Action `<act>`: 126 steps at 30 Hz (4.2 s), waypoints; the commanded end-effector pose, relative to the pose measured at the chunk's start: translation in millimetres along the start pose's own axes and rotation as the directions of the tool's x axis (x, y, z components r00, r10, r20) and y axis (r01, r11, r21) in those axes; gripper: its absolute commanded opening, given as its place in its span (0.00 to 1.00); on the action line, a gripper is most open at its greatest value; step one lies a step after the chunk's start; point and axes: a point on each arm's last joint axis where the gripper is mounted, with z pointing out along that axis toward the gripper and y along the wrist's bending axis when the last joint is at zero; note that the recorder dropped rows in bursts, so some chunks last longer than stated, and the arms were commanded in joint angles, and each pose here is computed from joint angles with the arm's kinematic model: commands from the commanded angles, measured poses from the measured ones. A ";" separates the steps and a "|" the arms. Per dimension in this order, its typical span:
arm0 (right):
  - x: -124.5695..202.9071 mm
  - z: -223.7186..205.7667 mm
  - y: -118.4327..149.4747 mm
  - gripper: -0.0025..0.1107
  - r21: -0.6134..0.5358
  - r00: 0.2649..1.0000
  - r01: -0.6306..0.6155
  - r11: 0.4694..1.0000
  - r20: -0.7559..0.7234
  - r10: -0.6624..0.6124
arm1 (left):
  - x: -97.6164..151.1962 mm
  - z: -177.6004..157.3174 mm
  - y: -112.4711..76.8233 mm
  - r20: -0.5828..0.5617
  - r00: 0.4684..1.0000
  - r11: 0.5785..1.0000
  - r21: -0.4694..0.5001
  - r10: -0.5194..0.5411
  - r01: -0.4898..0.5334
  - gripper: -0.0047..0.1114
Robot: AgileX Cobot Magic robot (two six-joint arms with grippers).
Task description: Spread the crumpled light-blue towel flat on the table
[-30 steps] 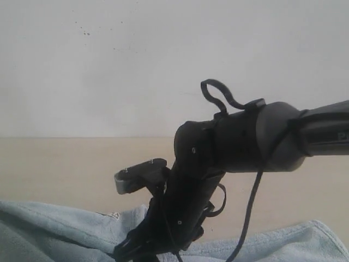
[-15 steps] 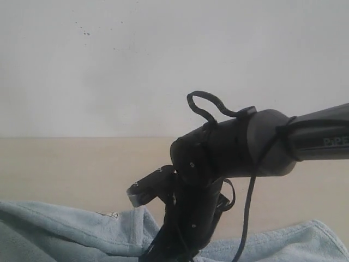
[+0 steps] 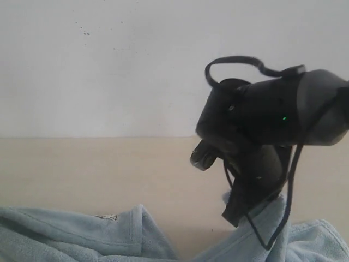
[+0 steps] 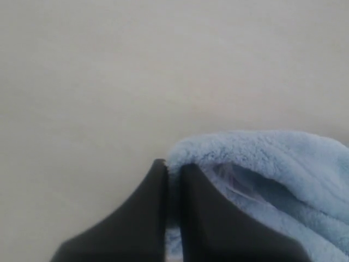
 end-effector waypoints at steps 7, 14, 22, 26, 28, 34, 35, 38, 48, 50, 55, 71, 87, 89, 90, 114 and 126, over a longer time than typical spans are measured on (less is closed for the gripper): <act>58.1 -4.8 -116.3 0.02 -0.249 0.870 -0.470 0.847 0.032 0.492 | -13.7 -45.0 -16.7 0.119 0.991 0.992 0.100 0.059 -0.071 0.08; 127.9 -64.1 -178.1 0.02 -0.328 0.649 -0.640 0.695 0.254 0.717 | -20.4 -100.9 -32.5 0.360 0.921 0.961 0.169 0.149 -0.221 0.08; 177.3 -118.0 -187.5 0.02 -0.262 0.507 -0.731 0.630 0.410 0.758 | -20.5 -156.7 -30.7 0.528 0.836 0.944 0.178 0.148 -0.279 0.08; 196.6 -139.6 -185.6 0.02 -0.284 0.435 -0.750 0.598 0.468 0.769 | -23.3 -188.0 -30.0 0.606 0.780 0.935 0.165 0.154 -0.313 0.08; 207.7 -149.9 -185.3 0.02 -0.275 0.408 -0.758 0.591 0.506 0.760 | -24.1 -201.8 -30.0 0.635 0.759 0.932 0.168 0.146 -0.321 0.08; 241.9 -172.9 -177.9 0.02 -0.249 0.369 -0.784 0.569 0.550 0.749 | -27.1 -231.9 -31.6 0.647 0.740 0.917 0.159 0.183 -0.366 0.08; 245.7 -173.5 -176.1 0.02 -0.237 0.383 -0.785 0.572 0.540 0.750 | -26.1 -230.0 -31.8 0.632 0.748 0.913 0.152 0.205 -0.379 0.08; 245.4 -165.8 -176.9 0.02 -0.168 0.437 -0.782 0.600 0.539 0.720 | -26.4 -221.3 -32.3 0.582 0.775 0.909 0.139 0.247 -0.393 0.08; 153.7 -12.1 -153.4 0.02 -0.100 0.623 -0.725 0.682 0.329 0.710 | -46.8 -109.4 -41.5 0.278 0.896 0.916 0.105 0.347 -0.388 0.08; 140.4 7.1 -148.6 0.02 -0.123 0.629 -0.716 0.687 0.312 0.712 | -49.9 -83.7 -43.5 0.217 0.910 0.918 0.105 0.353 -0.381 0.08; 109.9 46.5 -143.5 0.02 -0.132 0.665 -0.663 0.737 0.348 0.661 | -52.9 -32.6 -45.8 0.137 0.924 0.924 0.093 0.356 -0.370 0.08; 44.5 138.8 -137.1 0.27 -0.146 0.616 -0.703 0.696 0.365 0.698 | -71.1 62.0 -50.0 0.295 0.891 0.931 0.012 0.344 -0.364 0.46; 46.3 130.2 -166.6 0.61 0.025 0.568 -0.809 0.587 0.291 0.770 | -104.1 73.3 -60.3 0.362 0.900 0.963 0.025 0.242 -0.269 0.87; 47.7 135.5 -156.1 0.60 -0.003 0.627 -0.768 0.640 0.197 0.754 | -101.7 74.3 -61.0 0.313 0.908 0.953 0.027 0.278 -0.301 0.78; 48.4 138.5 -150.4 0.60 -0.020 0.650 -0.751 0.659 0.147 0.745 | -98.6 75.2 -61.0 0.274 0.910 0.944 0.029 0.310 -0.330 0.71; 221.3 165.4 -119.2 0.03 -0.452 0.454 -0.869 0.200 -0.568 0.687 | -2.2 1.7 -181.2 0.042 0.719 0.609 0.500 0.693 -0.616 0.07; 237.9 178.8 -132.9 0.52 -0.184 0.404 -0.911 0.368 -0.568 0.717 | -10.2 -0.7 -186.3 0.086 0.730 0.608 0.493 0.678 -0.622 0.07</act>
